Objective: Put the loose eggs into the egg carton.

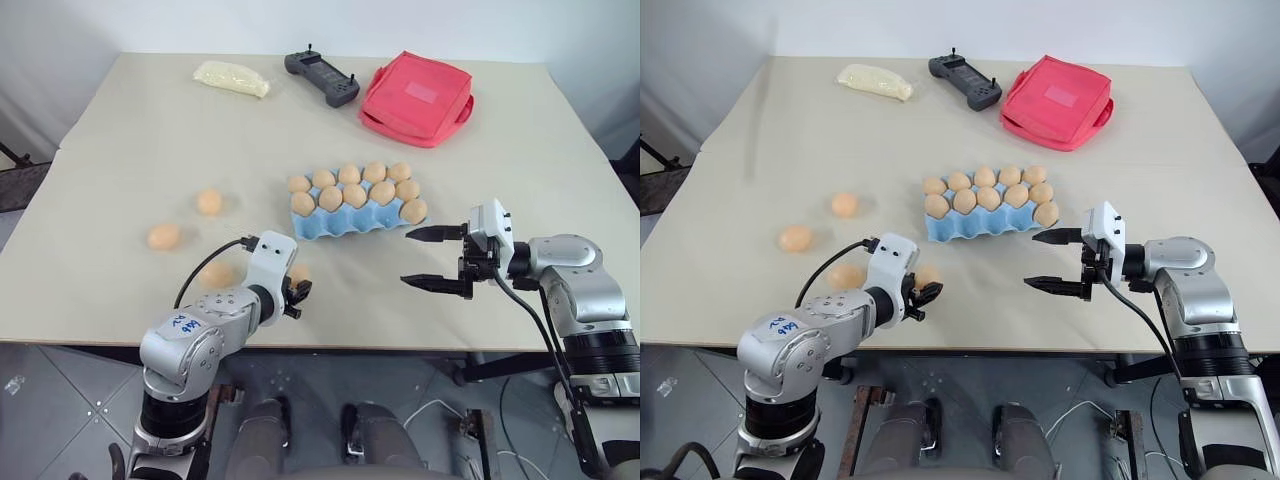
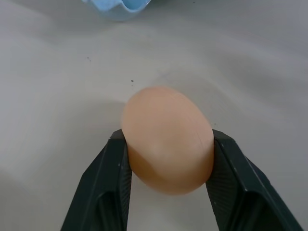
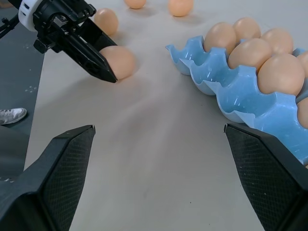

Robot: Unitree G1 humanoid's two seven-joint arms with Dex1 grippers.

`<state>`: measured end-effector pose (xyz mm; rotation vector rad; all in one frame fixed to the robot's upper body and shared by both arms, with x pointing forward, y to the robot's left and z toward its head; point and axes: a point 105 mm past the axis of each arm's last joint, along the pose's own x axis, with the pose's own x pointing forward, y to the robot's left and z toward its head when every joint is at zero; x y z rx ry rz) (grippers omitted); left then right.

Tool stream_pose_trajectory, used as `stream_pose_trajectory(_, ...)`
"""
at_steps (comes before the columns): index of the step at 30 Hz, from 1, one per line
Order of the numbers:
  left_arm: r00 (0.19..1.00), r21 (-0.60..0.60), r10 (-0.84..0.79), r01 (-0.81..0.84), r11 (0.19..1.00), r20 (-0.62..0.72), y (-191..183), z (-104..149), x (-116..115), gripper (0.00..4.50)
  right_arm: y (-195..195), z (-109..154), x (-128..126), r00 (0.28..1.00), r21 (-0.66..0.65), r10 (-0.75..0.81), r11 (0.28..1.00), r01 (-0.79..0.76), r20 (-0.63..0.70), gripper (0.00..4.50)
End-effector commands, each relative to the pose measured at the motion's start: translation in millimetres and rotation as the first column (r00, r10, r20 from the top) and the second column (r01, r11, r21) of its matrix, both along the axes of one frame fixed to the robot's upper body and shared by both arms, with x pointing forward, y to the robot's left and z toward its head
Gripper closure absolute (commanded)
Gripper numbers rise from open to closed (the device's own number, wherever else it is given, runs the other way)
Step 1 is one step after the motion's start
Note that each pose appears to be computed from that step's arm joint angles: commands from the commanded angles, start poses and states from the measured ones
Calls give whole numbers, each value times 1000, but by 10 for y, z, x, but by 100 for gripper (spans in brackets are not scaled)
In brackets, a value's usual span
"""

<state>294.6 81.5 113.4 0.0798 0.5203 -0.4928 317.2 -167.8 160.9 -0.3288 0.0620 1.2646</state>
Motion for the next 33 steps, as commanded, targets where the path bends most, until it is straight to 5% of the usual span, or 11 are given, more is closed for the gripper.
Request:
stream_pose_trajectory(1, 983, -62, -1, 13, 998, 182, -89, 304, 124, 287, -100, 164, -28, 998, 4, -24, 1000, 24, 63, 0)
stream_pose_trajectory(5, 925, -156, -53, 119, 981, 376, -227, 657, 203, 289, -166, 172, -43, 997, -6, -41, 999, 41, 60, 0)
stream_pose_trajectory(11, 861, -199, -158, 284, 938, 484, -467, 812, 246, 289, -335, 218, -20, 991, -22, -106, 994, 108, 83, 0)
stream_pose_trajectory(33, 762, -216, -283, 481, 850, 582, -1220, 925, 1046, 289, -421, 270, -140, 954, 56, -255, 967, 249, 158, 0)
